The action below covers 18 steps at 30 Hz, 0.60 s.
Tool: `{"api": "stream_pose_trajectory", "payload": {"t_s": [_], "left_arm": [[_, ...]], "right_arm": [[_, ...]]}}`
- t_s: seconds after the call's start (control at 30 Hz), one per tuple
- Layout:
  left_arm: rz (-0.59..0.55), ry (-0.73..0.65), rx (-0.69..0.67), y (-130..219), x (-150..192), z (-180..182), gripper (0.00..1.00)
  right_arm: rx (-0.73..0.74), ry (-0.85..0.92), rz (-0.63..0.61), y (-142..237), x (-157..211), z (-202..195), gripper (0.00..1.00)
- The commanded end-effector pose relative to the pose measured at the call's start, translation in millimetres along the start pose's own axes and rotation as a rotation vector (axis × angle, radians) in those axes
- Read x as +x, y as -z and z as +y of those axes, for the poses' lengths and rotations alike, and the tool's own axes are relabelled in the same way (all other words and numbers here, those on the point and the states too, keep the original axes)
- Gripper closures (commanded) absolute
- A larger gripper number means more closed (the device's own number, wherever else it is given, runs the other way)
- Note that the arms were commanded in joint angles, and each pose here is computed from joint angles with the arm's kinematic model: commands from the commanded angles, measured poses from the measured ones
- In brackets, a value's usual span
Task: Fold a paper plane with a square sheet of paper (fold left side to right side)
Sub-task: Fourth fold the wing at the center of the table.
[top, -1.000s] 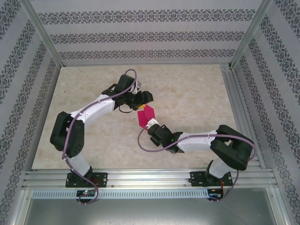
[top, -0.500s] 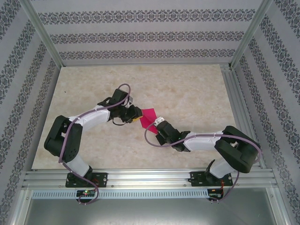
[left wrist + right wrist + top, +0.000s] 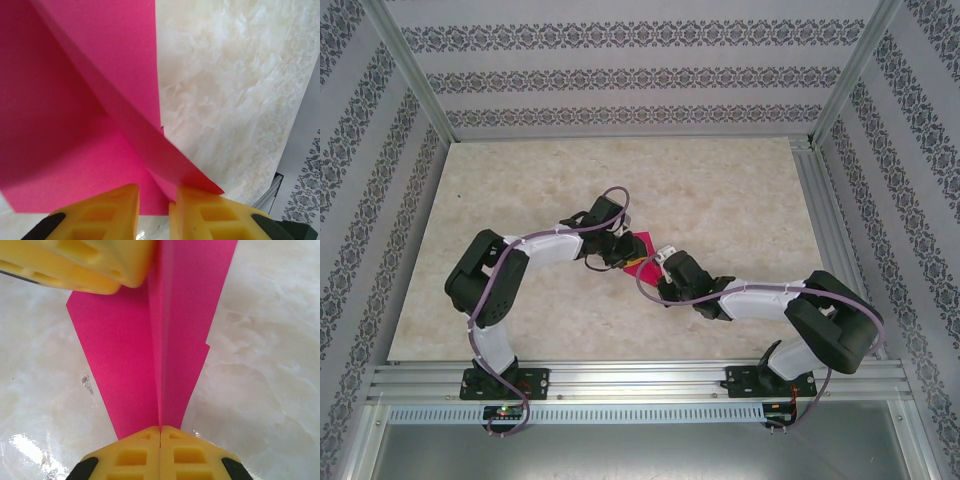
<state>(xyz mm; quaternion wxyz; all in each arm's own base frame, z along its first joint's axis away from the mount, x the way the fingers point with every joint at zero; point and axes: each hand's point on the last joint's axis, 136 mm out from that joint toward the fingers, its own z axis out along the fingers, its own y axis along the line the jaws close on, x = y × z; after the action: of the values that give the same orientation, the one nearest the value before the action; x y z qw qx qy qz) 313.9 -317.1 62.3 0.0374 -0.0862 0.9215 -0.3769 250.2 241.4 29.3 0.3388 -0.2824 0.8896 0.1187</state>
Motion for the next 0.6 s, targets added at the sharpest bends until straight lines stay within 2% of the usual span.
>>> {"api": "stream_pose_trajectory", "payload": {"t_s": [0.0, 0.27, 0.57], "left_arm": [[-0.017, -0.017, 0.033, -6, -7, -15, 0.72], [0.000, -0.009, 0.000, -16, -6, -3, 0.72], [0.017, -0.002, -0.021, -25, -4, 5, 0.73]], "right_arm": [[-0.054, -0.036, -0.023, 2, -6, 7, 0.96], [-0.084, -0.060, 0.003, -4, -3, 6, 0.94], [-0.143, -0.099, -0.001, 3, -6, 8, 0.77]]}}
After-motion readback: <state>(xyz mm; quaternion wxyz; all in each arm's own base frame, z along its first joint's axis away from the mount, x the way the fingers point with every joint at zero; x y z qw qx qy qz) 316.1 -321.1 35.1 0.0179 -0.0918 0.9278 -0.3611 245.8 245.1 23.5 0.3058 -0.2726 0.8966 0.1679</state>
